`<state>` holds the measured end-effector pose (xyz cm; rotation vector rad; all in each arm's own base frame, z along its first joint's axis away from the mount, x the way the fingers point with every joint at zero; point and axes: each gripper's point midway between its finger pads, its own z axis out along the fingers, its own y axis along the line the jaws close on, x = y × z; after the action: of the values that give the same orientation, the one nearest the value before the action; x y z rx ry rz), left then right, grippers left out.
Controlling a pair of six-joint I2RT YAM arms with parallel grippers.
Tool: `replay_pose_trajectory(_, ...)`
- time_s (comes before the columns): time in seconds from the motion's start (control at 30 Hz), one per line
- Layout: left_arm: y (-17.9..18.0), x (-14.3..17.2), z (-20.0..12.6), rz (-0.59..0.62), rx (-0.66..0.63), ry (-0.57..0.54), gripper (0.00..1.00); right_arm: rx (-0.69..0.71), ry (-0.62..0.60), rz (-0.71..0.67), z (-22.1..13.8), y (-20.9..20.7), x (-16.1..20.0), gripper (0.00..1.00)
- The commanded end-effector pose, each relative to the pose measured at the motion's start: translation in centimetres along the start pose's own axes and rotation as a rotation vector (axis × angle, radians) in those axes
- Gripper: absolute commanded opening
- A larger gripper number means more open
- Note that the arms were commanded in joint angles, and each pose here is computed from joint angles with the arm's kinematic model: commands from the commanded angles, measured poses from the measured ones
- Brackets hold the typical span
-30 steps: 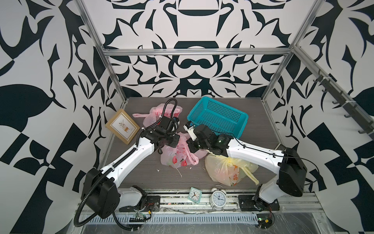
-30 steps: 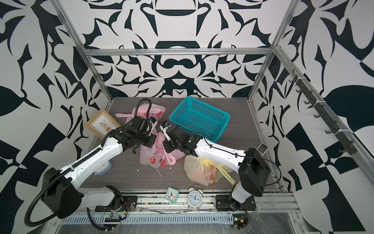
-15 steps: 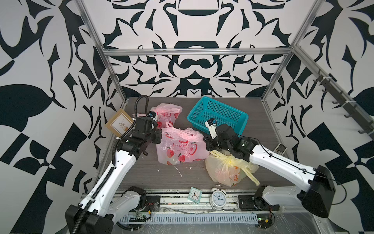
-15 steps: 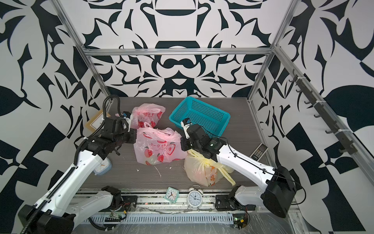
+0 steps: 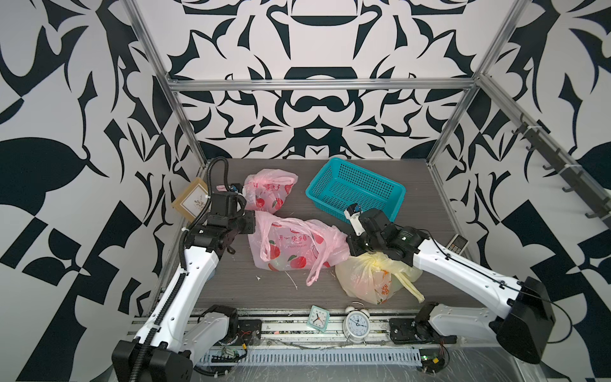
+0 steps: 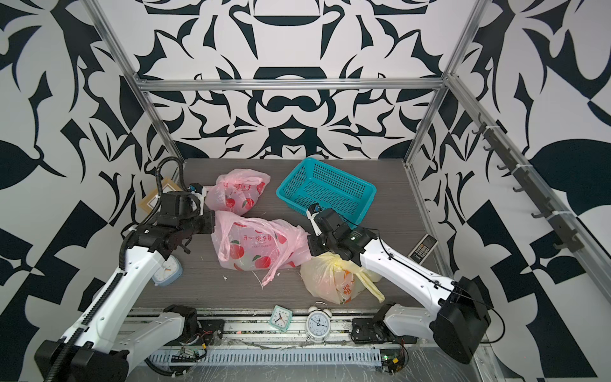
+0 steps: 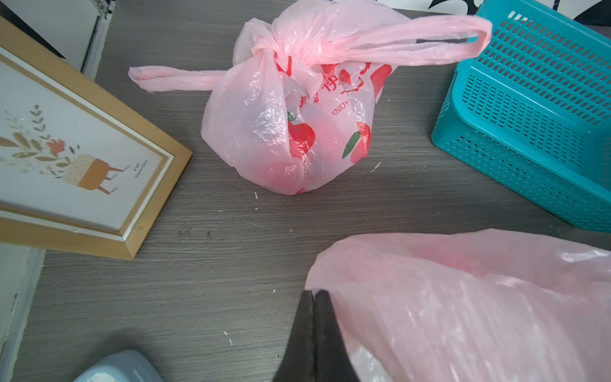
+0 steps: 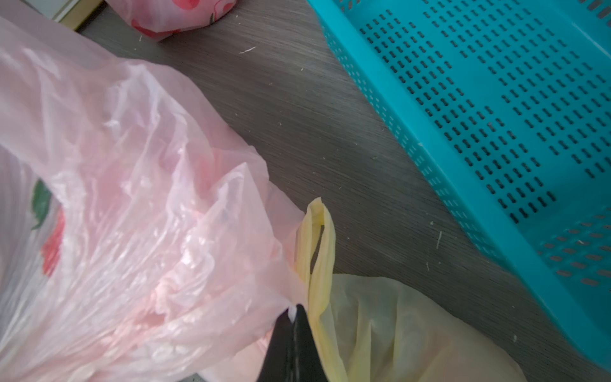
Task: Untie the knot of a plastic bag & take out the apple
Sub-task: Untie the plastic bag at the center of the board.
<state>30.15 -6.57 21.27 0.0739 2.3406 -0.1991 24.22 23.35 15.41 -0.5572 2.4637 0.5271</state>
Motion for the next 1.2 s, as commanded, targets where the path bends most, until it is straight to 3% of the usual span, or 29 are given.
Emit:
replay_pose_trajectory(0.0,-0.9,-0.4,0.1,0.001,0.057,-0.018,0.0,-0.153,-0.021,-0.097,-1.9,3.0,-1.3,0.11)
replay_pose_trajectory(0.07,-1.4,-0.6,0.2,0.006,0.087,-0.023,0.0,-0.23,-0.056,-0.135,-3.1,4.7,-2.5,0.2)
replay_pose_trajectory(0.23,-2.2,-1.1,0.1,0.022,0.127,-0.033,0.0,-0.364,-0.19,-0.211,-6.7,8.0,-6.4,0.23)
replay_pose_trajectory(0.33,-2.3,-1.4,-0.3,0.026,0.134,-0.045,0.01,-0.419,-0.237,-0.237,-7.8,9.5,-8.5,0.33)
replay_pose_trajectory(0.47,-2.7,-1.6,-0.5,0.03,0.155,-0.057,0.02,-0.372,-0.198,-0.248,-5.9,9.5,-10.9,0.36)
replay_pose_trajectory(0.67,-3.0,-1.5,-0.2,0.025,0.175,-0.044,0.05,-0.324,-0.086,-0.295,-1.3,9.4,-12.7,0.51)
replay_pose_trajectory(0.9,-3.2,-1.5,-0.2,0.024,0.184,-0.042,0.06,-0.339,0.03,-0.313,1.9,9.7,-12.3,0.51)
replay_pose_trajectory(1.17,-3.3,-1.3,-0.1,0.024,0.191,-0.036,0.06,-0.327,0.057,-0.304,4.4,9.4,-12.5,0.5)
